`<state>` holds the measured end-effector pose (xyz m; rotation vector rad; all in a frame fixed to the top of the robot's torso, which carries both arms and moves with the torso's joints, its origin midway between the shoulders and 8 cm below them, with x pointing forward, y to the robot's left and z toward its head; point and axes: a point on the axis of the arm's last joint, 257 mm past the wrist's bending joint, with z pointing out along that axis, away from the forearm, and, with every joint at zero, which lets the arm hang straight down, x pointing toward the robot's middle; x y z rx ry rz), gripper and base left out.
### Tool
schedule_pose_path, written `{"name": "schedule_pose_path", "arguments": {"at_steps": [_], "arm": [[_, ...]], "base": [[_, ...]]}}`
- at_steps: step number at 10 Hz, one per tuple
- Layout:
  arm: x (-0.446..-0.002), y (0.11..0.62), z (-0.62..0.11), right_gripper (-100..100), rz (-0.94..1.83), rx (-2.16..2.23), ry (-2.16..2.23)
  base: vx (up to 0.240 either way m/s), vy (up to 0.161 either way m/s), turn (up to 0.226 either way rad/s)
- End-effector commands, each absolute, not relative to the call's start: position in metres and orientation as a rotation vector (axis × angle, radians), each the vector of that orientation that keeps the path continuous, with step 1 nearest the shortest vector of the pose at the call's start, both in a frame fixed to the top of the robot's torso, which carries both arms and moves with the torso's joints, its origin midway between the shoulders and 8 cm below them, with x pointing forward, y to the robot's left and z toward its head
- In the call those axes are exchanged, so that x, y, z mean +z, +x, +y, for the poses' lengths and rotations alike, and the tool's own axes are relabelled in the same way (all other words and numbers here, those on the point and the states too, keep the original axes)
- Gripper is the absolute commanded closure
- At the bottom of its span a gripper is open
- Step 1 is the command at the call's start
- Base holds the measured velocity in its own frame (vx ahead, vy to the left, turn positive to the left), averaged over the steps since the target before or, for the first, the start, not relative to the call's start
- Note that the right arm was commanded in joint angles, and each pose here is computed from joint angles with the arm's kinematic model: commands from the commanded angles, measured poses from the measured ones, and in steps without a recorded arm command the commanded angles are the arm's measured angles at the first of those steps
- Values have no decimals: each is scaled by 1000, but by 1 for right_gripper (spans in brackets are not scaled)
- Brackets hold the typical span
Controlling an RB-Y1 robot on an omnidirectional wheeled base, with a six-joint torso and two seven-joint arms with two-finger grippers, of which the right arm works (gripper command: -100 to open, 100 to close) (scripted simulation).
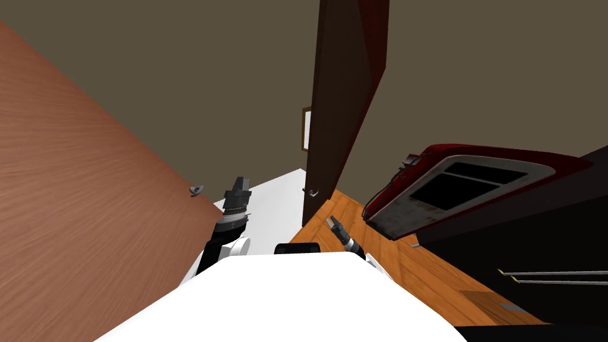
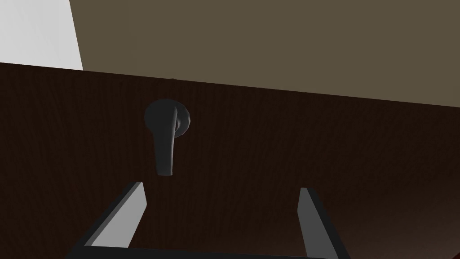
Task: Push the door open
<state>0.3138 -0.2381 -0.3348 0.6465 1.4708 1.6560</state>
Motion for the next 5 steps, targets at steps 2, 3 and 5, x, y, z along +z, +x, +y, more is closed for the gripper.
{"name": "schedule_pose_path", "arguments": {"at_steps": [2, 3, 5], "arm": [[-347, 305, -242, -100, 1515, 1670, 660], [-350, 302, -244, -100, 1527, 1674, 664], [-360, 293, -249, -100, 1569, 1686, 680]], "base": [[107, -2, -4], [124, 6, -4], [150, -10, -7]]}}
